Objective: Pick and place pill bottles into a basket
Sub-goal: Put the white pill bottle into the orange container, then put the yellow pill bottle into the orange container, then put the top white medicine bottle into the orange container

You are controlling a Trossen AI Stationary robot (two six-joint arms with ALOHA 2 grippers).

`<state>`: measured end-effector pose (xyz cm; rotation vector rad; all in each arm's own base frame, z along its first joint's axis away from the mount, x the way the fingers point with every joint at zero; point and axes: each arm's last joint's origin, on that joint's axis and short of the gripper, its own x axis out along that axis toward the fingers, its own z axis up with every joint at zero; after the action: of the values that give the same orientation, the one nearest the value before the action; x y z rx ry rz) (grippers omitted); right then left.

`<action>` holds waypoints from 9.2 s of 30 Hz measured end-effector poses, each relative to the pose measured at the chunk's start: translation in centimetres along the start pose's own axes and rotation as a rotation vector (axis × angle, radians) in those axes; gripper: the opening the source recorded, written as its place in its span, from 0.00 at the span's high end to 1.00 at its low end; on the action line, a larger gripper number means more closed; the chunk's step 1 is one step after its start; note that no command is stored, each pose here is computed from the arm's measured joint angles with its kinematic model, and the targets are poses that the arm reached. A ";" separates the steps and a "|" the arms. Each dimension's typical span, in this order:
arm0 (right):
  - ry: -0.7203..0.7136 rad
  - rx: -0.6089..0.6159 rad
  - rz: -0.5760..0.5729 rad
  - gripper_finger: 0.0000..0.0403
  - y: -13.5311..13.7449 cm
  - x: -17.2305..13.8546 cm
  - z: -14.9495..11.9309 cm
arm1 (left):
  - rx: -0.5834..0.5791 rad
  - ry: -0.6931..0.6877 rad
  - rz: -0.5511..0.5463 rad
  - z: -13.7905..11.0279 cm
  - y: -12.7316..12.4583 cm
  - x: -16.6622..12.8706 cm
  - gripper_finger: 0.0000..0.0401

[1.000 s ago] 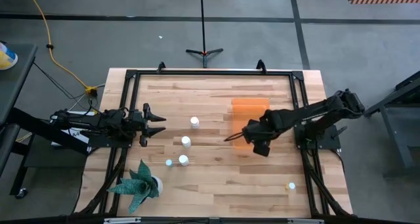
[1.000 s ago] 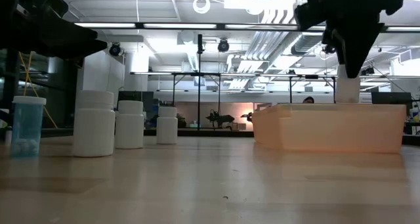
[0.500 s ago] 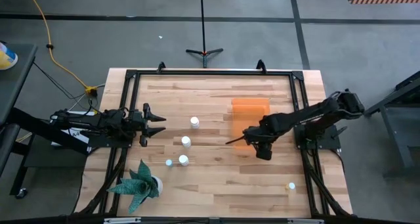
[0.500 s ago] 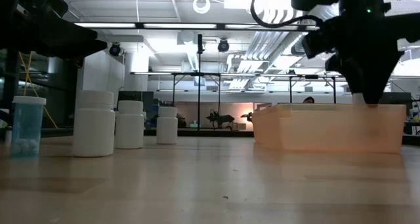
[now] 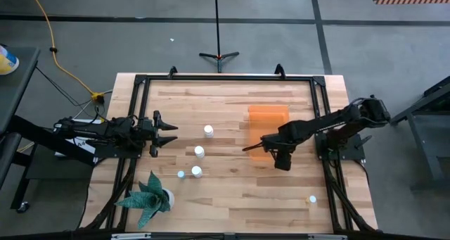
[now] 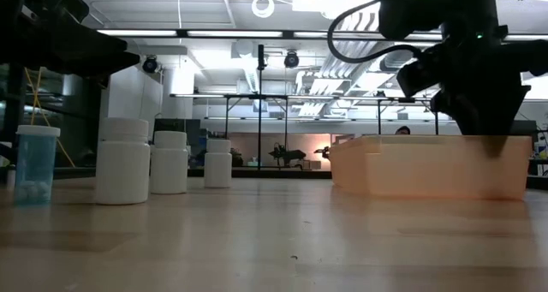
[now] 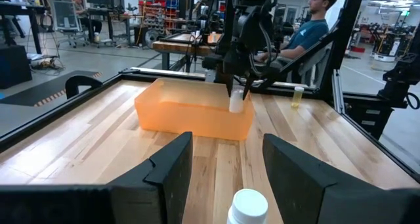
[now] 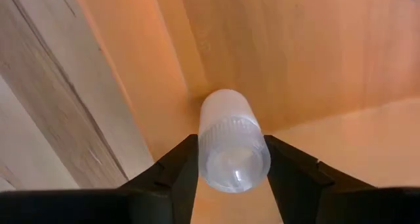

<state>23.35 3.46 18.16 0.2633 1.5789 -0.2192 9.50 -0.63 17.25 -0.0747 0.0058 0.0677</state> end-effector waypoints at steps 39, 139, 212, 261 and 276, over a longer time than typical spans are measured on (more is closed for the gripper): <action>-0.062 0.166 0.159 0.54 11.8 -12.6 -6.3 | 0.000 0.000 0.000 0.0 0.0 0.0 0.45; 0.084 0.338 0.027 0.68 15.1 1.0 -14.9 | 0.000 0.000 0.000 0.0 0.0 0.0 0.45; -0.043 -0.031 0.106 0.71 -1.3 -1.2 3.8 | 0.000 0.000 0.000 0.0 0.0 0.0 0.45; -1.350 -0.157 0.237 0.60 -1.7 -5.2 -9.0 | 0.000 0.000 0.001 0.0 0.0 0.0 0.45; -1.540 -0.301 0.312 0.70 -3.8 -1.6 -11.0 | 0.000 0.000 0.003 0.0 0.0 0.0 0.45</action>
<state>11.77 3.08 19.97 0.0399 0.0232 0.0848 9.50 -0.62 17.24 -0.0744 0.0058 0.0708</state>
